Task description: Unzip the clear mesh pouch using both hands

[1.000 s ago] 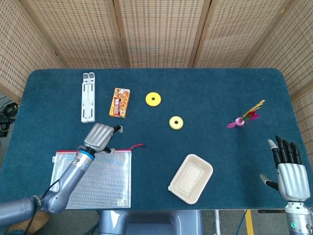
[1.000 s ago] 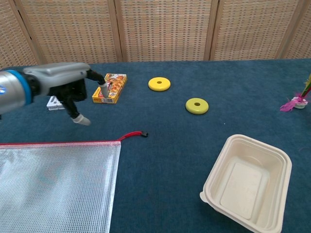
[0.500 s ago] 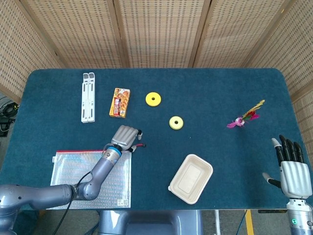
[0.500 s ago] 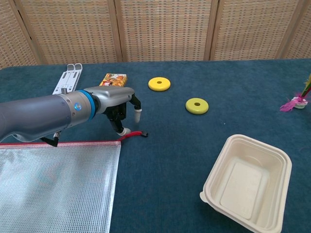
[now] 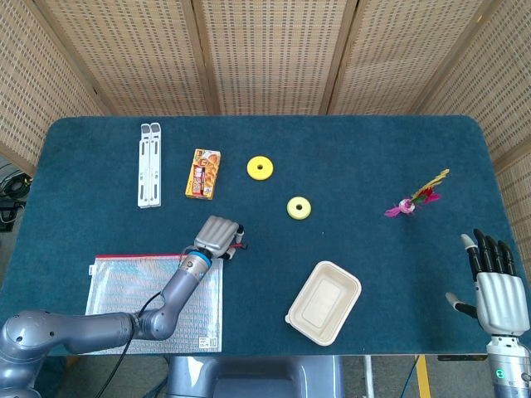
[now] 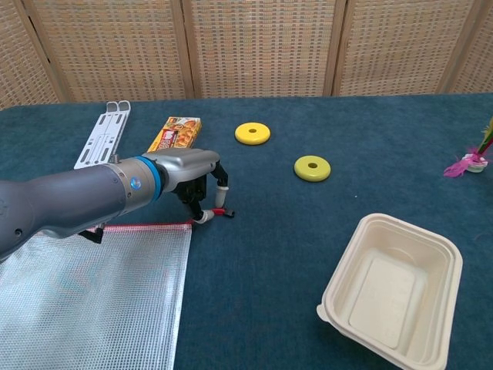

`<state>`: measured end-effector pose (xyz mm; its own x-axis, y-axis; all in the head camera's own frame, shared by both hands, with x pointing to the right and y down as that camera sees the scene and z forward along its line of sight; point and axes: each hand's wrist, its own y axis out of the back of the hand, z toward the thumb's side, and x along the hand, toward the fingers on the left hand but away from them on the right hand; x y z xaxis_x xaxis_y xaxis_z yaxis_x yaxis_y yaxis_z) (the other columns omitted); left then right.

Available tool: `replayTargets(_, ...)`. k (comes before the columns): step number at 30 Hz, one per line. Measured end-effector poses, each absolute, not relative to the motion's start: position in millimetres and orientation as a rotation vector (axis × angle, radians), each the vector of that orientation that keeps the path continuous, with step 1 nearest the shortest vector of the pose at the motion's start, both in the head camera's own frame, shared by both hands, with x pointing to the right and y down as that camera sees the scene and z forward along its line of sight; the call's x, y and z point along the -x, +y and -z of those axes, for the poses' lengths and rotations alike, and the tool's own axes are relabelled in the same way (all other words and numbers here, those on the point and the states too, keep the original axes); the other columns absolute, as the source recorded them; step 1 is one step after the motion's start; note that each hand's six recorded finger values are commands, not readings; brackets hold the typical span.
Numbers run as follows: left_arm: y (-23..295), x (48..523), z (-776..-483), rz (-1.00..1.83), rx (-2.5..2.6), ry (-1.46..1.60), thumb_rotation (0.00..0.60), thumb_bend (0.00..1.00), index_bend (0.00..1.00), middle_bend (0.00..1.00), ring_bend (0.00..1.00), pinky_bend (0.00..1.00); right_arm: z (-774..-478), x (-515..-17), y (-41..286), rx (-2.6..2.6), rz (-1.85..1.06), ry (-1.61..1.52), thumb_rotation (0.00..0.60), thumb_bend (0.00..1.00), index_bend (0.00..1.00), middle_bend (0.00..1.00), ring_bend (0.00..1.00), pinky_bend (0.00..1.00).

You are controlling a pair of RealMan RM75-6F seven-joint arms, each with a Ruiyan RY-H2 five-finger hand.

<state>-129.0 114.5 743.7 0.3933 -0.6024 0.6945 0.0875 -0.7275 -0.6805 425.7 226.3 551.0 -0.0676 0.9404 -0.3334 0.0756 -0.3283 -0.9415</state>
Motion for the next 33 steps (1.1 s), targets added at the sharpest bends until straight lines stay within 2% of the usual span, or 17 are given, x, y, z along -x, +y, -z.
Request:
replayTargets(7, 118, 128, -750, 1.381, 2.012, 0.428, 0.6, 0.39, 0.49, 0.98, 0.94, 1.0, -551, -427, 226, 1.467, -1.49, -1.145, 0.6, 0.0, 0.07, 0.0, 0.0, 0.0)
replayTargets(11, 119, 126, -752, 1.381, 2.009, 0.427, 0.6, 0.45, 0.5, 0.98, 0.94, 1.0, -551, -428, 226, 1.469, -1.49, -1.146, 0.6, 0.0, 0.07, 0.0, 0.0, 0.0)
replayTargets(16, 120, 125, -753, 1.38, 2.008, 0.432, 0.6, 0.48, 0.52, 0.98, 0.94, 1.0, -551, -429, 225, 1.47, -1.49, -1.149, 0.6, 0.0, 0.07, 0.0, 0.0, 0.0)
replayTargets(21, 120, 127, -754, 1.381, 2.007, 0.434, 0.6, 0.53, 0.61, 0.98, 0.94, 1.0, -551, -428, 225, 1.472, -1.49, -1.148, 0.6, 0.0, 0.07, 0.0, 0.0, 0.0)
replayTargets(27, 115, 128, -747, 1.368, 2.017, 0.466, 0.6, 0.54, 0.74, 0.98, 0.94, 1.0, -552, -427, 226, 1.478, -1.488, -1.145, 0.6, 0.0, 0.07, 0.0, 0.0, 0.0)
replayTargets(33, 103, 135, -731, 1.343, 2.045, 0.538, 0.6, 0.56, 0.8, 0.98, 0.94, 1.0, -555, -425, 227, 1.492, -1.487, -1.136, 0.6, 0.0, 0.07, 0.0, 0.0, 0.0)
